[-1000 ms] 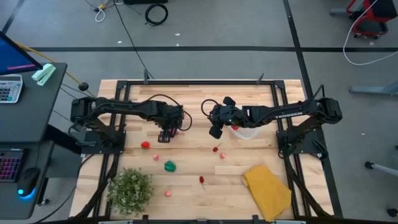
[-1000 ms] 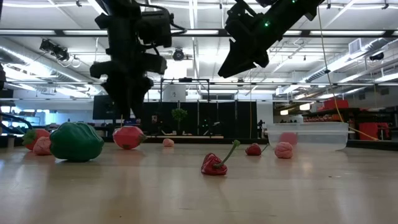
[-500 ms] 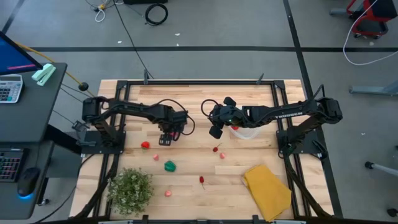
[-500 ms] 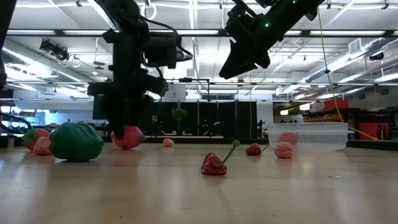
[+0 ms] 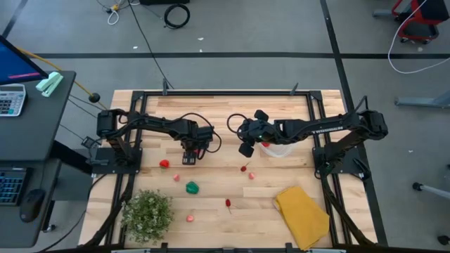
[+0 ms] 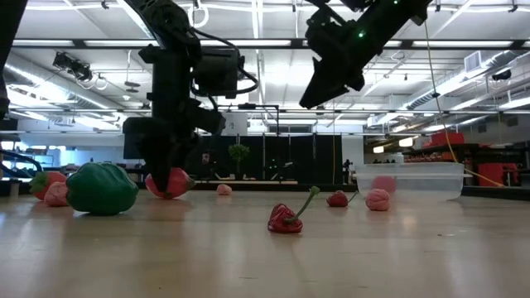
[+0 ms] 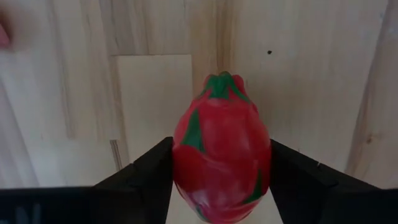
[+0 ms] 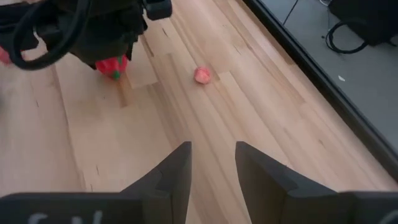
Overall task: Pick and placing Produce into tupperware
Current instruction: Put the pink dragon fruit into the transparent container
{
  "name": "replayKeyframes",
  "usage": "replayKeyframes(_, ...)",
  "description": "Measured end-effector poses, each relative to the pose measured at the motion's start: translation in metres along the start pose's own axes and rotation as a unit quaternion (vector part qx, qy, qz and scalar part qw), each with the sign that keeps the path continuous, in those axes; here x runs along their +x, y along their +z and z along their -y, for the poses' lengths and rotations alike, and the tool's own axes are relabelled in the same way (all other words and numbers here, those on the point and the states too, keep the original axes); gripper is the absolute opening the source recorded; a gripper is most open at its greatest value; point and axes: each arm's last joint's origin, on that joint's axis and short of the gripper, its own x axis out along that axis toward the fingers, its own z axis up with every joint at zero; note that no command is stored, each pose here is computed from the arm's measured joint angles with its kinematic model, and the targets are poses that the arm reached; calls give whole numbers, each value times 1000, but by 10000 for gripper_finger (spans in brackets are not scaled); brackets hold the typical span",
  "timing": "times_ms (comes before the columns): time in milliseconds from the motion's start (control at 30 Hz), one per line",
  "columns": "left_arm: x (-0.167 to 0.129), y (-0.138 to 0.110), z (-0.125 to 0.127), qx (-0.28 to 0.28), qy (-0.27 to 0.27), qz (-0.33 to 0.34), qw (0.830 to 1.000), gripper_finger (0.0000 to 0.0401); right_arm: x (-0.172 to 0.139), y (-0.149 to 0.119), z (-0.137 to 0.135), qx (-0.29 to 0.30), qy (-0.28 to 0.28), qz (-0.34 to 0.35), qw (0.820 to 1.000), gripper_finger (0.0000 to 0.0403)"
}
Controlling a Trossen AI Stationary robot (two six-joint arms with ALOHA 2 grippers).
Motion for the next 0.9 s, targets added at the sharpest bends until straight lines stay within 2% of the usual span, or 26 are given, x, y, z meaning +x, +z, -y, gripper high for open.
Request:
replayKeyframes(133,-1,0,0,-7,0,2,1000,233,-23,0,9,15,-2,-12,1000,125)
replayKeyframes(233,-4,4,5,-12,1,8,1000,242,-50,-1,20,56,-5,-22,998,120)
replayKeyframes(333,-12,13,12,1,2,28,1000,228,-81,-6,30,111,-15,-29,993,116)
replayKeyframes(433,-29,30,17,12,5,71,997,221,-110,-14,34,141,-54,-12,988,114)
replayKeyframes(533,-52,53,20,18,16,147,989,221,-134,-23,34,146,-95,13,985,114)
replayKeyframes(667,-90,86,16,36,44,287,956,232,-153,-34,33,154,-125,39,979,114)
replayKeyframes(767,-117,107,9,37,69,397,915,241,-160,-37,30,151,-127,50,979,114)
replayKeyframes(900,-141,125,-3,18,87,511,855,230,-163,-39,26,139,-126,61,980,114)
